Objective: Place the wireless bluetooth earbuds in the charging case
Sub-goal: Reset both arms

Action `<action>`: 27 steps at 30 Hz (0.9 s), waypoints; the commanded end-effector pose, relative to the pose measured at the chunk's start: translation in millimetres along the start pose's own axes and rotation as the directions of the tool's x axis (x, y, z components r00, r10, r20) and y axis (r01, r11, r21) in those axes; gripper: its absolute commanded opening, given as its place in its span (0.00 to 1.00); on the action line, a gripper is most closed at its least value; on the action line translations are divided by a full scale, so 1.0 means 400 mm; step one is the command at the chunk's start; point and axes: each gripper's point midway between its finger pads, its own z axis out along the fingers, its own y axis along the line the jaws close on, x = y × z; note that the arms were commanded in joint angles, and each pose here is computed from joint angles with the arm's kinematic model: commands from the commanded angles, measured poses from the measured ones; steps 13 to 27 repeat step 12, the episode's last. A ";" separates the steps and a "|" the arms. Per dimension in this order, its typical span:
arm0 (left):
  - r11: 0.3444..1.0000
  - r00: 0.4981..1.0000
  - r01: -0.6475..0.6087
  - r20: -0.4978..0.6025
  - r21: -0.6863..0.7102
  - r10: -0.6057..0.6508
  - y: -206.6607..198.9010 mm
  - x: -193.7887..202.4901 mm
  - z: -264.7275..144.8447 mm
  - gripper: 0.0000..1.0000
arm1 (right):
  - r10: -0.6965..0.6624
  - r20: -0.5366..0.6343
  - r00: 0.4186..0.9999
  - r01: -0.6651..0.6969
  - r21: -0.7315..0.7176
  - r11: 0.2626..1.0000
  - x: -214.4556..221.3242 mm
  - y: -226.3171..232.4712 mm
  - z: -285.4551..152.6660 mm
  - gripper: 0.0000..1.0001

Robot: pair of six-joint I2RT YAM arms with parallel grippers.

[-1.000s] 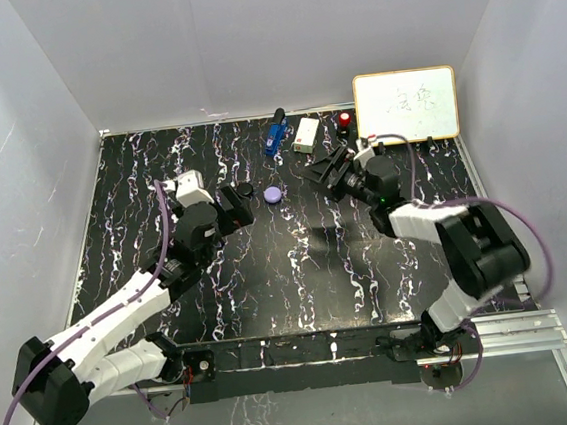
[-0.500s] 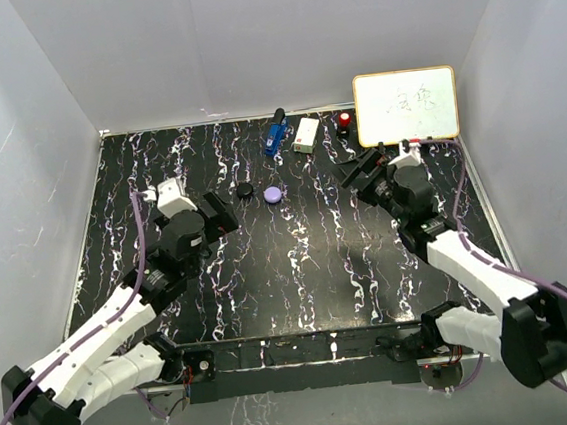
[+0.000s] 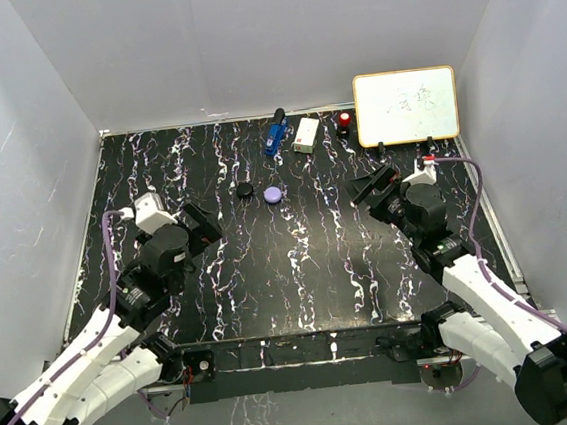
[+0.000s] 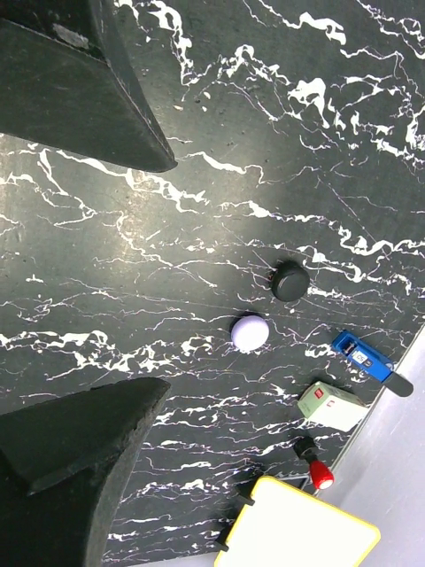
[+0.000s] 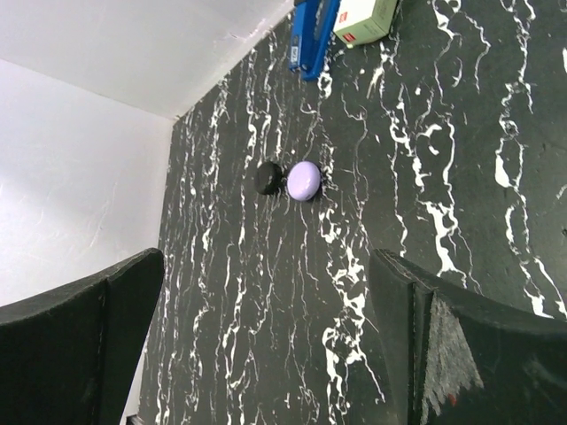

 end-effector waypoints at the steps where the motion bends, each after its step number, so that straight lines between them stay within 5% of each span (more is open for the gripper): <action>1: 0.999 1.000 0.000 0.007 -0.032 0.000 0.035 0.003 -0.016 0.99 | -0.007 0.033 0.999 0.007 -0.009 1.000 -0.028 0.017 -0.023 0.98; 27: 1.000 1.000 -0.010 0.014 -0.004 0.010 0.017 -0.008 -0.016 0.99 | 0.008 0.081 0.997 -0.006 -0.027 1.000 -0.058 0.039 -0.042 0.98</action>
